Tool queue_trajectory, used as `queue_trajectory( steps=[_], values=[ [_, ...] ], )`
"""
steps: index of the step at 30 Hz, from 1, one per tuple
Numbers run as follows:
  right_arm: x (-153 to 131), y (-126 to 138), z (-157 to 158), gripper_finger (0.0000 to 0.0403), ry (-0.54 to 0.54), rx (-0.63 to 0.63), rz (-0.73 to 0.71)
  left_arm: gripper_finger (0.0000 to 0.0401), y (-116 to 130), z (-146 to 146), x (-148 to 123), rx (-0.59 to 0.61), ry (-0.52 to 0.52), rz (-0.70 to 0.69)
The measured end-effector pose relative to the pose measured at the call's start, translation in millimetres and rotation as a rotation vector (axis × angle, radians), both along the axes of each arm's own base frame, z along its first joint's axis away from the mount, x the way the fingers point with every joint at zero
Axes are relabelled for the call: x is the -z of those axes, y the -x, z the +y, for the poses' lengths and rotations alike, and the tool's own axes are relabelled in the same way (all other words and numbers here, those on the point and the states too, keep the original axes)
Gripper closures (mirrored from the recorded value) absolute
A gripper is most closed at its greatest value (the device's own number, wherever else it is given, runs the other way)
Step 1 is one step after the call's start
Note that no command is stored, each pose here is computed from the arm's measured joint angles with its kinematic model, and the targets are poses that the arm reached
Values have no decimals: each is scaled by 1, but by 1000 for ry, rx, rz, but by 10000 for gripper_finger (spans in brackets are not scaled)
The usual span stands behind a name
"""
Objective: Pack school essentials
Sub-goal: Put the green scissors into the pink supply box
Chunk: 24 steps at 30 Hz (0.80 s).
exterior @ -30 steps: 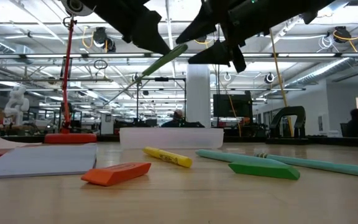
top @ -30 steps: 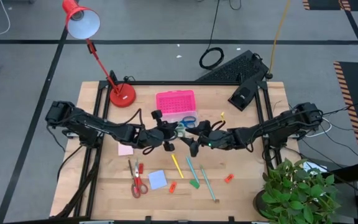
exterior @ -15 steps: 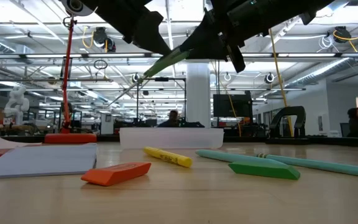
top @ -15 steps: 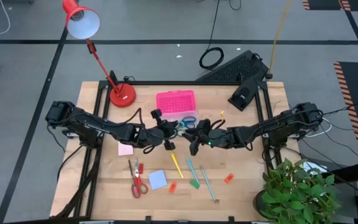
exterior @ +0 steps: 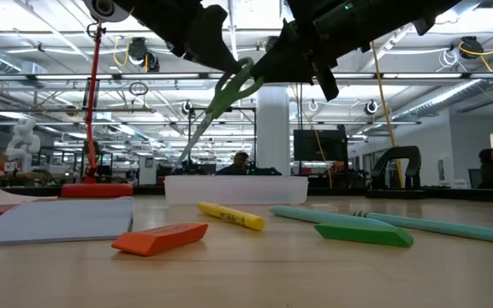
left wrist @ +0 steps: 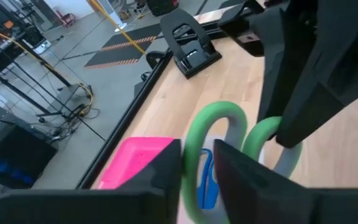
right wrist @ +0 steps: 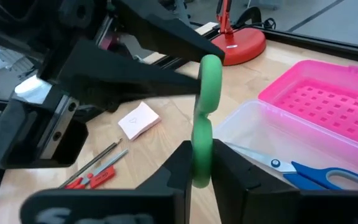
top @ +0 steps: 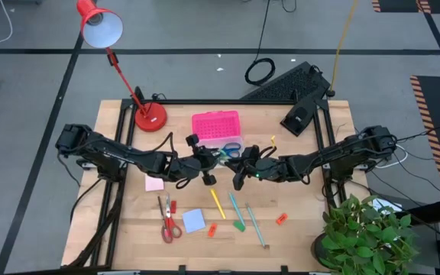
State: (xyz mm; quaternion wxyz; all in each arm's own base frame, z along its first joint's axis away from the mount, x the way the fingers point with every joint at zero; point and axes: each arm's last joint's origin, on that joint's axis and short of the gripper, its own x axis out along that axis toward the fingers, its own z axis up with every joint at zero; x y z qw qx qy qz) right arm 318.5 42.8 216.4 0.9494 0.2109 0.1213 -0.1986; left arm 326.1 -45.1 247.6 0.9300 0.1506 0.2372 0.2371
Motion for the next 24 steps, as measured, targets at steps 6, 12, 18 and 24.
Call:
queue_trajectory(
  steps=[6, 12, 18, 24],
  values=[
    [0, 0, 0, 375, 7, -9, 5, 202, 3, -6, -1, -9, -39, 10],
    [-2, -1, -5, 377, 16, 24, -10, 148, 11, -18, -12, 12, -62, -11],
    [-2, -1, -9, 377, 16, 47, -10, 131, 24, -27, -23, 42, -62, -15],
    [3, 1, -12, 377, -7, 63, -45, 130, 34, -33, -31, 62, -57, -23]
  ],
)
